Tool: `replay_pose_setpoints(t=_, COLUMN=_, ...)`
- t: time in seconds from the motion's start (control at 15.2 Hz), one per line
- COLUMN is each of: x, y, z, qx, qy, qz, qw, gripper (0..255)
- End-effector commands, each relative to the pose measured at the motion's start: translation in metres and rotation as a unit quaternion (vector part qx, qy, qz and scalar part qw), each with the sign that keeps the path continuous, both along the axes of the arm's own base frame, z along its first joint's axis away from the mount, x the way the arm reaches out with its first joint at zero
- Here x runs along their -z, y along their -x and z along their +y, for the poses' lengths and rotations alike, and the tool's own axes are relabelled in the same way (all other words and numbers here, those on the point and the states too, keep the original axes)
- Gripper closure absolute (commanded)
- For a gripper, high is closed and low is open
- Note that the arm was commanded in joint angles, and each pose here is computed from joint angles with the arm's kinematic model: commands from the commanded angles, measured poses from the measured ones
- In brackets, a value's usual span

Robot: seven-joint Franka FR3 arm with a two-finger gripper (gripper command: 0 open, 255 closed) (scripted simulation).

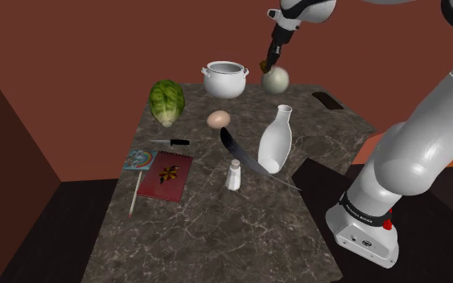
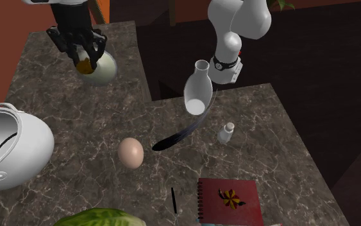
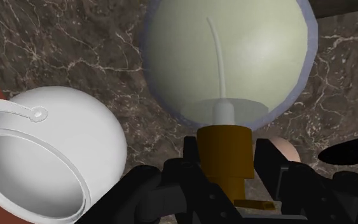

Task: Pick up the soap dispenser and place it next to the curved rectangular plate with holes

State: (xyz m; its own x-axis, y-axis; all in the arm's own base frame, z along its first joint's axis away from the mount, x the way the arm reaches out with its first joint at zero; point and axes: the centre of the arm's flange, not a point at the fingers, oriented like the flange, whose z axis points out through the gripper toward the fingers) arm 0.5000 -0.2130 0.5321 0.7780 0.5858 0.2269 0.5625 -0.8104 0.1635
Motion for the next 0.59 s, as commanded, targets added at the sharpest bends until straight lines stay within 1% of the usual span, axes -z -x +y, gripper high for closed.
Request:
replay_pose_setpoints(t=0.0, x=0.0, y=0.005, z=-0.025, qx=-0.001, qy=0.0, qz=-0.001, qw=1.0, gripper=255)
replay_pose_setpoints(t=0.53, x=0.0, y=0.021, z=-0.13, qx=-0.001, qy=0.0, qz=-0.001, qw=1.0, gripper=255)
